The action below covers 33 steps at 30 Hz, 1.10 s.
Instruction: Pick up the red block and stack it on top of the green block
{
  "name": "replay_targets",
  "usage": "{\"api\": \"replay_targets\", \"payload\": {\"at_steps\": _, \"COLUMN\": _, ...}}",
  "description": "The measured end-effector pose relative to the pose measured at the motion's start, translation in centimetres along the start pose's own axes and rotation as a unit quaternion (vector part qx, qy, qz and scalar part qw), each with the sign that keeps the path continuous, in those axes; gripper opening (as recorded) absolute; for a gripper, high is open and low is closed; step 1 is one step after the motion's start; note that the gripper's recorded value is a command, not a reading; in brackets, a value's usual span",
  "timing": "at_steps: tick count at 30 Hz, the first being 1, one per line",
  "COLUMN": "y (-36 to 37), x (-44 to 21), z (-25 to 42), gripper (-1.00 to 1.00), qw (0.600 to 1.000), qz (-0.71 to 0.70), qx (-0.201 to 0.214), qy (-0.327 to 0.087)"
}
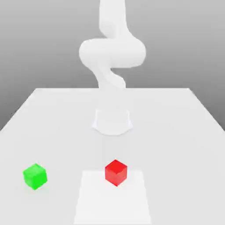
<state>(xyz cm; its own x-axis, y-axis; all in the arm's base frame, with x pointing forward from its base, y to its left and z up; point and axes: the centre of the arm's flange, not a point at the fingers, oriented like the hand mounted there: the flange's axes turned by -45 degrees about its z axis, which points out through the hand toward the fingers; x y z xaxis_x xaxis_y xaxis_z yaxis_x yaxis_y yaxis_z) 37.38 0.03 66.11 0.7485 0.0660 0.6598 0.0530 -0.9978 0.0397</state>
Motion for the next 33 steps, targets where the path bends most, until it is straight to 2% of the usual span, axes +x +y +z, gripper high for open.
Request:
{"api": "replay_targets", "payload": {"at_steps": 9, "y": -1.2, "x": -11.3, "z": 19.9, "gripper": 0.00, "qw": 0.971, "qz": -0.174, "qx": 0.046, "qy": -0.160}}
{"api": "replay_targets", "payload": {"at_steps": 13, "y": -2.0, "x": -19.5, "z": 26.2, "gripper": 0.00, "qw": 0.936, "qz": -0.252, "qx": 0.084, "qy": -0.230}}
{"api": "replay_targets", "payload": {"at_steps": 17, "y": -2.9, "x": -29.5, "z": 31.0, "gripper": 0.00, "qw": 0.885, "qz": -0.331, "qx": 0.136, "qy": -0.298}}
{"api": "replay_targets", "payload": {"at_steps": 19, "y": -3.3, "x": -32.7, "z": 32.9, "gripper": 0.00, "qw": 0.870, "qz": -0.351, "qx": 0.150, "qy": -0.313}}
{"api": "replay_targets", "payload": {"at_steps": 24, "y": -3.3, "x": -36.3, "z": 36.1, "gripper": 0.00, "qw": 0.866, "qz": -0.354, "qx": 0.153, "qy": -0.318}}
{"api": "replay_targets", "payload": {"at_steps": 25, "y": -3.3, "x": -36.6, "z": 36.4, "gripper": -1.00, "qw": 0.866, "qz": -0.354, "qx": 0.153, "qy": -0.318}}
{"api": "replay_targets", "payload": {"at_steps": 33, "y": -3.3, "x": -36.2, "z": 36.0, "gripper": -1.00, "qw": 0.866, "qz": -0.354, "qx": 0.153, "qy": -0.319}}
